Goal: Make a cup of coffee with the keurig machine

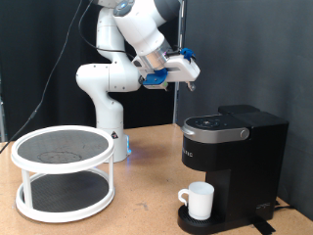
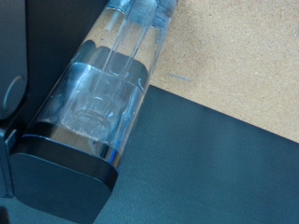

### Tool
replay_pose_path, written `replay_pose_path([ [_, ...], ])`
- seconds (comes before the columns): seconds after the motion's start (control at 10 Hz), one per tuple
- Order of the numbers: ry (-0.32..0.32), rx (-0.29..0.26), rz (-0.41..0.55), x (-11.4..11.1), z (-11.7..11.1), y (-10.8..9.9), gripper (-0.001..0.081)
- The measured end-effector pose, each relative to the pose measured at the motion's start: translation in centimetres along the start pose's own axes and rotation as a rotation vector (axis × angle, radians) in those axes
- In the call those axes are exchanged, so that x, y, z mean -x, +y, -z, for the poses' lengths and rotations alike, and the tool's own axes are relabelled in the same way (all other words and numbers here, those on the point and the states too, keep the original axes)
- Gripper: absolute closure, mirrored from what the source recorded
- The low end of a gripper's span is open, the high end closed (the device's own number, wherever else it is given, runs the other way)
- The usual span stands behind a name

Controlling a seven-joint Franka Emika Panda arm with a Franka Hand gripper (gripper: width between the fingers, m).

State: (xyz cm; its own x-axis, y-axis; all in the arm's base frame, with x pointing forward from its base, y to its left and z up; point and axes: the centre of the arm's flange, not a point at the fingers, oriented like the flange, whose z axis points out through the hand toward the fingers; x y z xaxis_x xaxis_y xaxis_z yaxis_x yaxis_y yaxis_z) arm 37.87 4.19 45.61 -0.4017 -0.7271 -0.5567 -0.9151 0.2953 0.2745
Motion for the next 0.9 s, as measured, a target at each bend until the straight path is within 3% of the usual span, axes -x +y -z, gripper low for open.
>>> replay_pose_path([
  [0.2,0.0,-0.028,-0.008,0.9,0.2,-0.4,0.0071],
  [0.4,0.111,-0.124,0.007,3.2,0.0,-1.6,0.0071],
  [0.6,0.231,-0.27,0.023,5.8,0.0,-2.8,0.0071],
  [0.9,0.32,-0.344,0.063,9.0,0.6,-4.3,0.0071],
])
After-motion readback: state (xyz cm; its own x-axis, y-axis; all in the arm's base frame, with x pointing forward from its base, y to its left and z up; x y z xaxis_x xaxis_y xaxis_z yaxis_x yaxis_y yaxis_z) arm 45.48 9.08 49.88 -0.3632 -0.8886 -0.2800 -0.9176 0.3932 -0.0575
